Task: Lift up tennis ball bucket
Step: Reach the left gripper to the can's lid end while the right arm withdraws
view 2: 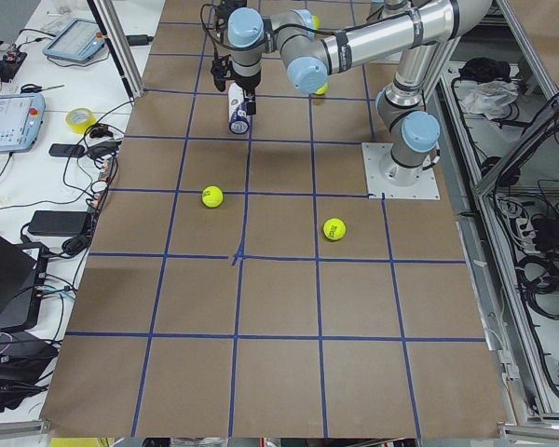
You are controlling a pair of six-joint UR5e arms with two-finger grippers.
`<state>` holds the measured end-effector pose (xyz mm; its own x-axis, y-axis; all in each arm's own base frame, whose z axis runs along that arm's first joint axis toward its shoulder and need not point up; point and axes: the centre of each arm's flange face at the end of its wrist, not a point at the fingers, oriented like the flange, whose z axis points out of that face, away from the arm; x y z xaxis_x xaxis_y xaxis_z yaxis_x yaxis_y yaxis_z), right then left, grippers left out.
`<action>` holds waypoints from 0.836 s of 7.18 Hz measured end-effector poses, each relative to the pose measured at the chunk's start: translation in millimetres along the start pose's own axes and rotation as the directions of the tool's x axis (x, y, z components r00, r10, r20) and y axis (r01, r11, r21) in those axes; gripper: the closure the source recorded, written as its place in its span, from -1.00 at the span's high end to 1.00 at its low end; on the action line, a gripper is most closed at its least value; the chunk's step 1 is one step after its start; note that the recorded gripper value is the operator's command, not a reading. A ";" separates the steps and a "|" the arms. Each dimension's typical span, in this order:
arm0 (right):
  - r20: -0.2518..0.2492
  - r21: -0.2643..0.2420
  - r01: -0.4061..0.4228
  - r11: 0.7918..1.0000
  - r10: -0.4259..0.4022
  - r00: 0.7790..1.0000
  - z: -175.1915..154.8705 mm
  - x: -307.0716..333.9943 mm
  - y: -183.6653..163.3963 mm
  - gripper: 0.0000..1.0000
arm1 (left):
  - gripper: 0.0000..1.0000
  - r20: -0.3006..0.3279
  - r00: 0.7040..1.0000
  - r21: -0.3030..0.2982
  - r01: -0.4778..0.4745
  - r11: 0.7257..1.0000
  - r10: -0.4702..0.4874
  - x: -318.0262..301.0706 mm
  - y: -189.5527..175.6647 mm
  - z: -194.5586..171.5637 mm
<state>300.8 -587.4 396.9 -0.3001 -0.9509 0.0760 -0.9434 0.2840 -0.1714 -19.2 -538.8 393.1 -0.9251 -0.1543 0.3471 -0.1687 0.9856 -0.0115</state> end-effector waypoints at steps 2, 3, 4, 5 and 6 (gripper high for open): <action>0.032 -0.010 -0.141 0.990 0.141 0.989 -50.2 16.3 55.5 0.98 | 1.00 -0.138 0.990 0.040 -0.012 0.999 0.018 -1.6 -12.0 39.5; 0.048 -0.032 -0.221 0.975 0.222 0.974 -71.6 21.0 85.0 0.98 | 1.00 -0.196 0.980 0.049 -0.015 0.999 0.024 -2.2 -18.2 55.2; 0.065 -0.064 -0.304 0.950 0.308 0.949 -91.1 21.7 113.5 1.00 | 1.00 -0.232 0.972 0.047 -0.031 0.998 0.041 -4.6 -23.2 70.6; 0.074 -0.089 -0.390 0.917 0.396 0.915 -107.4 22.3 138.4 1.00 | 1.00 -0.249 0.966 0.043 -0.061 0.997 0.069 -9.1 -27.1 87.9; 0.066 -0.106 -0.499 0.860 0.507 0.859 -122.3 19.6 155.1 1.00 | 1.00 -0.256 0.962 0.042 -0.083 0.996 0.091 -13.5 -30.1 106.1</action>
<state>131.3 -547.0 491.9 -0.7269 -0.6813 -0.0864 -0.6765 0.7320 -0.0808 -37.7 -573.8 289.3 -0.8187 -0.0411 0.5728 -0.1055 0.9912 -0.0798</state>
